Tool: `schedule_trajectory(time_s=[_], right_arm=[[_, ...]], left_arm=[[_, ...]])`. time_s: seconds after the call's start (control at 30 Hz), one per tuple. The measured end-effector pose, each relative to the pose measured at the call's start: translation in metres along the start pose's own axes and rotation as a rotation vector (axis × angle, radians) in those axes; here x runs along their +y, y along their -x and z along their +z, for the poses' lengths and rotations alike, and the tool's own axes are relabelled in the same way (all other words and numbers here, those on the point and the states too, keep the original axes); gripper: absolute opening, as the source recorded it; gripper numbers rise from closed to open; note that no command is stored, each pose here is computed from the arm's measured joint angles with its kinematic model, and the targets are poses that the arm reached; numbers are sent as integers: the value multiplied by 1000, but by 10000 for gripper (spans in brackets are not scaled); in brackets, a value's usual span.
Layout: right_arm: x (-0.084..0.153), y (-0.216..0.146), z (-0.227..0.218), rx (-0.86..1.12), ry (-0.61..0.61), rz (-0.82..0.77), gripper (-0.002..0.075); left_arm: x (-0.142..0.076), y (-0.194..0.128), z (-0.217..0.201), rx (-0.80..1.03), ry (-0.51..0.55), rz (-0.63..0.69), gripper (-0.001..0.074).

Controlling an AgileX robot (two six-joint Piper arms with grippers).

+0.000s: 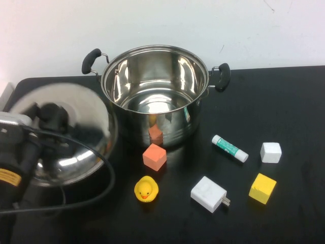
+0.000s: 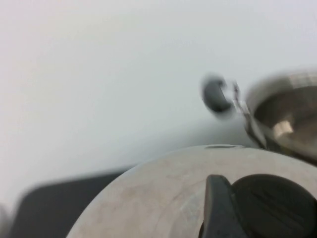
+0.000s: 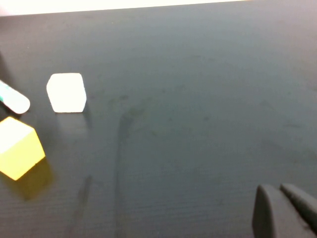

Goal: Cover the pot
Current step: Place the pot lid on the pot

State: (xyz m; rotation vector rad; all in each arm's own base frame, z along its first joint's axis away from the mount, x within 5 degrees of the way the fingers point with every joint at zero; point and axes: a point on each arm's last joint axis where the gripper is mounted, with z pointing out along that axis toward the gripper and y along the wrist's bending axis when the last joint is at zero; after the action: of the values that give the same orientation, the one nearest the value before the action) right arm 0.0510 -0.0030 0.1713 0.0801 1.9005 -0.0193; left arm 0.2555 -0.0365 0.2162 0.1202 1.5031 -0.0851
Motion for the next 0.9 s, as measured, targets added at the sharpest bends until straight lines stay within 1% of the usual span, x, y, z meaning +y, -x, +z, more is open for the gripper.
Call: schedule_trajectory(time_s=[0.07,0.17,0.27,0.33,0.53,0.63,0.77,0.9], right_arm=[[0,0,0,0,0,0,-2],[0,0,0,0,0,0,-2],[0,0,0,0,0,0,-2],[0,0,0,0,0,0,-2],[0,0,0,0,0,0,-2],[0,0,0,0,0,0,-2],[0,0,0,0,0,0,-2],[0,0,0,0,0,0,-2]], left_arm=[[3,13,-5,-32,24,1,335],[5,27,-13,-34,48,-5,335],[5,39,-19,-42,44,3,335],[3,57,-15,-61,18,-5,335],[-13,130,26,-19,-176,-38,335],[-19,154,49,-34,-251,-92,335],[-30,164,87,-56,-369,-101,335],[-39,157,125,-21,-460,-111,335]])
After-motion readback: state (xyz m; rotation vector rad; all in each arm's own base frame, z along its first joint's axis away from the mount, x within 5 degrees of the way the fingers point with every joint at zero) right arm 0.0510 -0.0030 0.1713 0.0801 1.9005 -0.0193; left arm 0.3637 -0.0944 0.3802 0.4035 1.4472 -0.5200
